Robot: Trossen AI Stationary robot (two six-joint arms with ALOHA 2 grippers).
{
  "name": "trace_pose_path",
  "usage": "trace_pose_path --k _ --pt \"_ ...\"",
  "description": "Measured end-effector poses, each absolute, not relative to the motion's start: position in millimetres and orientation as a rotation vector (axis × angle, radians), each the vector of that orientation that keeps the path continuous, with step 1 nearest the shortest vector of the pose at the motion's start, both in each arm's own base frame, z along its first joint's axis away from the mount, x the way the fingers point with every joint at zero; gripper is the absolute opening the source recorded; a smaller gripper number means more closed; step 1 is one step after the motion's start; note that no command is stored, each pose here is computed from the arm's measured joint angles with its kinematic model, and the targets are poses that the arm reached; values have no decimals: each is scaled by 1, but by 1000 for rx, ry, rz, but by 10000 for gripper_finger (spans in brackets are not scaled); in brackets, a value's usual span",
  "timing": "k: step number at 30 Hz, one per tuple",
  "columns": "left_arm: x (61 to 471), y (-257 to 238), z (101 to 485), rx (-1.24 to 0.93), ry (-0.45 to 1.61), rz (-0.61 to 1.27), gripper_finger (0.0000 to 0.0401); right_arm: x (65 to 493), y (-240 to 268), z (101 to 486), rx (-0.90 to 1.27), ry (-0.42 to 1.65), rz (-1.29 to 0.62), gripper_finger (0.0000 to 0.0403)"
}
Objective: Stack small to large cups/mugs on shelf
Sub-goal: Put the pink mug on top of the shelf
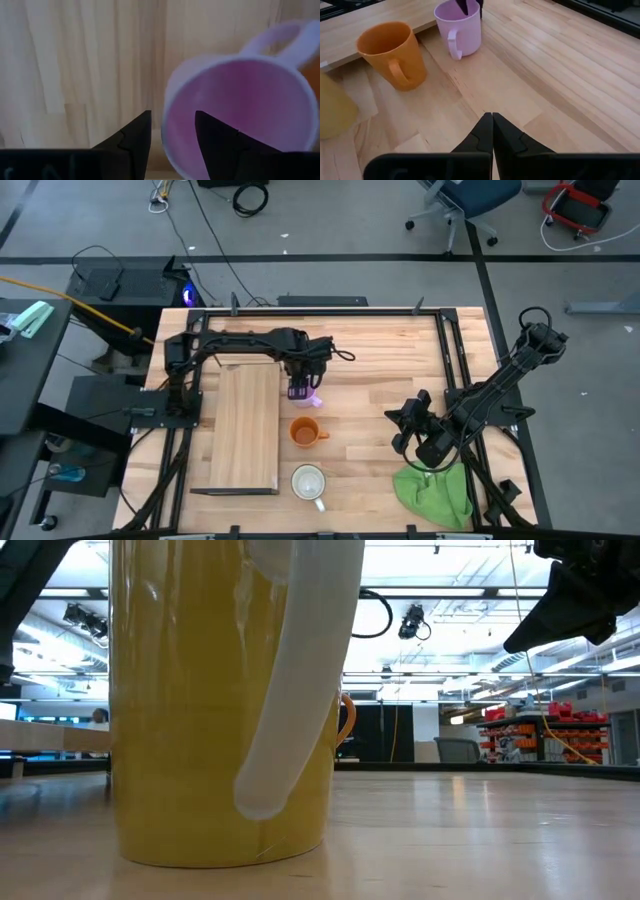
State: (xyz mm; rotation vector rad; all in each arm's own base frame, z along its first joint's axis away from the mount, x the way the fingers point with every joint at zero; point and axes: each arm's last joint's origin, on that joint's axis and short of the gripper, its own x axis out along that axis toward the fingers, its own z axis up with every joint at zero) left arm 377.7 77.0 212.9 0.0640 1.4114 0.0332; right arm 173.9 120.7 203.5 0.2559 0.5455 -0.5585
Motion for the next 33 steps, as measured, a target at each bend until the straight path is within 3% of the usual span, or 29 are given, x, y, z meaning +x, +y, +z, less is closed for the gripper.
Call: trace_pose_path --k 9,18,23,28,33 --pt "379 78 213 66 1396 37 134 174 121 204 252 542 -558 8" --pt "380 78 213 37 1384 54 18 174 121 204 251 542 -558 8" --pt "383 78 219 -59 1360 148 20 174 121 204 251 542 -557 8" --pt "391 80 252 -120 1286 208 12 174 121 204 250 543 -558 7" --pt "395 81 310 -179 1183 255 12 174 121 204 249 544 -558 7"
